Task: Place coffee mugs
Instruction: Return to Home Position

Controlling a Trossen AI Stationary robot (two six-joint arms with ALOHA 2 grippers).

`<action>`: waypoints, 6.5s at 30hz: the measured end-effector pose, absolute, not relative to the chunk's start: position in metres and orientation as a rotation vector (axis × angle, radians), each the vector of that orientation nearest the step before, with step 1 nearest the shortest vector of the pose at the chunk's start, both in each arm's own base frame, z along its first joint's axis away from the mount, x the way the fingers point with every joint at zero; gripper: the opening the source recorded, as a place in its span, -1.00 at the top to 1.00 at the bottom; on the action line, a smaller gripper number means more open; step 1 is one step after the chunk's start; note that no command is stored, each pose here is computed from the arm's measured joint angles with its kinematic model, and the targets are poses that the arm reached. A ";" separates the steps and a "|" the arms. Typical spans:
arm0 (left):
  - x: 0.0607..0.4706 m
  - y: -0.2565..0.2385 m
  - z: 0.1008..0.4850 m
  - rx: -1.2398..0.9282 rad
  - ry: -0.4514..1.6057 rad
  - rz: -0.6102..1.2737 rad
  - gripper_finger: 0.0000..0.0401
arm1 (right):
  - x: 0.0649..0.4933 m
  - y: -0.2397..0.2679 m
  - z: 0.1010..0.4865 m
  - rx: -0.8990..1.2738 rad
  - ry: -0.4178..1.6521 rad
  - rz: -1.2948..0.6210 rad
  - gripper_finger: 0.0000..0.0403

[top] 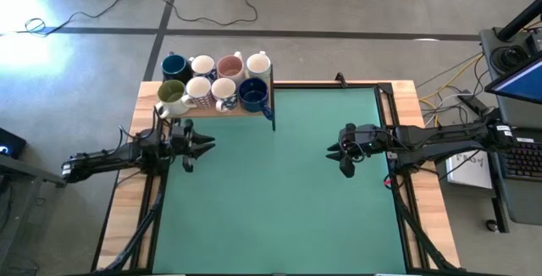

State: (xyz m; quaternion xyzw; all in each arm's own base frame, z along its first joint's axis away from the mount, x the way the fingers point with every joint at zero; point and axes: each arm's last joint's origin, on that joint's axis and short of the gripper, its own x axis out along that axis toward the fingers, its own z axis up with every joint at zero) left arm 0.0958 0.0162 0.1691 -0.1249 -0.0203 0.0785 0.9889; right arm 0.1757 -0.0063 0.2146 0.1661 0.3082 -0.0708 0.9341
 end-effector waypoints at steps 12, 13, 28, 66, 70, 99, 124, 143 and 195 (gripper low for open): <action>0.096 0.016 0.171 -0.251 -0.042 0.157 0.56 | 0.176 -0.006 0.215 0.340 0.630 -0.144 0.39; 0.096 0.016 0.171 -0.251 -0.043 0.157 0.56 | 0.176 -0.006 0.215 0.340 0.630 -0.144 0.39; 0.096 0.016 0.172 -0.250 -0.048 0.156 0.56 | 0.164 -0.007 0.191 0.255 0.468 -0.101 0.39; 0.096 0.016 0.171 -0.250 -0.042 0.156 0.56 | 0.117 -0.011 0.196 -0.089 -0.271 -0.246 0.39; 0.096 0.016 0.171 -0.250 -0.042 0.156 0.56 | 0.109 -0.011 0.202 -0.125 -0.326 -0.256 0.39; 0.096 0.016 0.171 -0.250 -0.043 0.156 0.56 | 0.097 -0.010 0.201 -0.136 -0.327 -0.258 0.39; 0.096 0.016 0.171 -0.250 -0.043 0.156 0.56 | 0.097 -0.010 0.200 -0.124 -0.321 -0.256 0.39; 0.096 0.016 0.171 -0.250 -0.043 0.156 0.56 | 0.097 -0.010 0.200 -0.124 -0.321 -0.256 0.39; 0.096 0.016 0.171 -0.250 -0.043 0.156 0.56 | 0.097 -0.010 0.200 -0.124 -0.320 -0.256 0.39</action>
